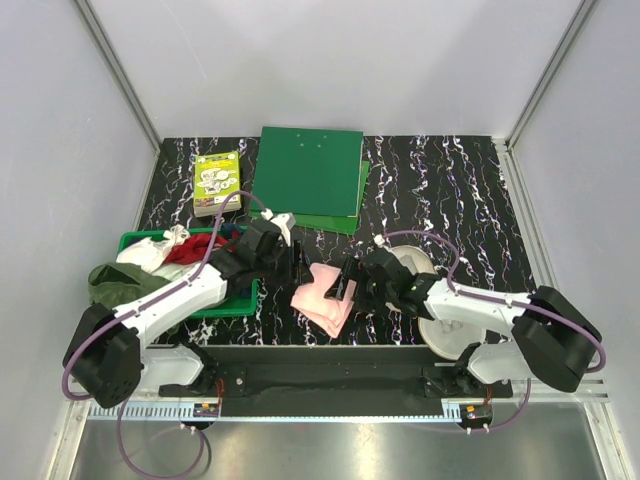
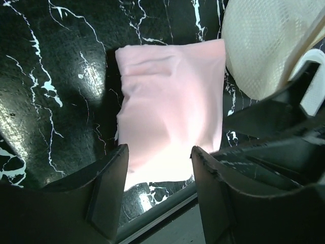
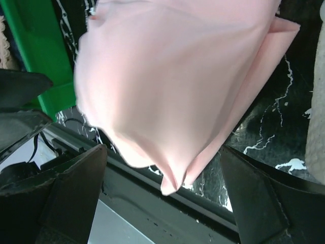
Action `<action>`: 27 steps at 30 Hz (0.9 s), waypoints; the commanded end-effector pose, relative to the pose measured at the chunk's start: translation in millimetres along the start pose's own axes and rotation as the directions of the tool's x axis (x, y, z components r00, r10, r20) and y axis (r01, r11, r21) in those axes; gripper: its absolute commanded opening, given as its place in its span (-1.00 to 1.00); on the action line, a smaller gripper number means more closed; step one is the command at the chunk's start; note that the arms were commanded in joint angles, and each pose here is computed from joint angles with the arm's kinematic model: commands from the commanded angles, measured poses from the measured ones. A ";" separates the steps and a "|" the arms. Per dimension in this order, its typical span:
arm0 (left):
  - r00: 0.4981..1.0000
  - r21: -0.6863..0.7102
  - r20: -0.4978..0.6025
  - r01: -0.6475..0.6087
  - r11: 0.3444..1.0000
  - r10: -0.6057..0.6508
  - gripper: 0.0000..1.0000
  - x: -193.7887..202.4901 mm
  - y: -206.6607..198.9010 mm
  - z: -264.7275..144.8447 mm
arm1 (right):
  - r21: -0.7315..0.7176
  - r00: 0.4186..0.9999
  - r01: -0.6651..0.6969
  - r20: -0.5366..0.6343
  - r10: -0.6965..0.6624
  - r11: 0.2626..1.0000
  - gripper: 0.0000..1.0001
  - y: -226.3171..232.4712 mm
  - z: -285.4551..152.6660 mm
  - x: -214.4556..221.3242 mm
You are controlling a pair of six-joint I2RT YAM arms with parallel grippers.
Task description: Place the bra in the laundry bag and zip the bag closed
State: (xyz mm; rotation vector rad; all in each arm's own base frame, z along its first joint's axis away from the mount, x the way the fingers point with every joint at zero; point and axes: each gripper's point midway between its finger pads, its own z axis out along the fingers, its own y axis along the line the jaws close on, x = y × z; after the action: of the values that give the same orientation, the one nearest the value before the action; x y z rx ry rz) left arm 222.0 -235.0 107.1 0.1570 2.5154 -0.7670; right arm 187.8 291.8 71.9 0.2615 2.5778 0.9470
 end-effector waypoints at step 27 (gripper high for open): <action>0.998 -0.137 -0.056 0.028 0.990 -0.036 0.01 41.3 51.9 25.5 | -0.291 0.975 0.204 0.147 -0.167 0.935 0.92 16.7 39.2 -6.0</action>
State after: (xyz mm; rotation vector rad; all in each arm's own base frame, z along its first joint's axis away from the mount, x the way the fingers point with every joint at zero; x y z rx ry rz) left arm 199.3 -207.3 38.4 0.1061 2.6634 -0.6235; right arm 202.6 316.6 48.8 0.1330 2.3936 1.1327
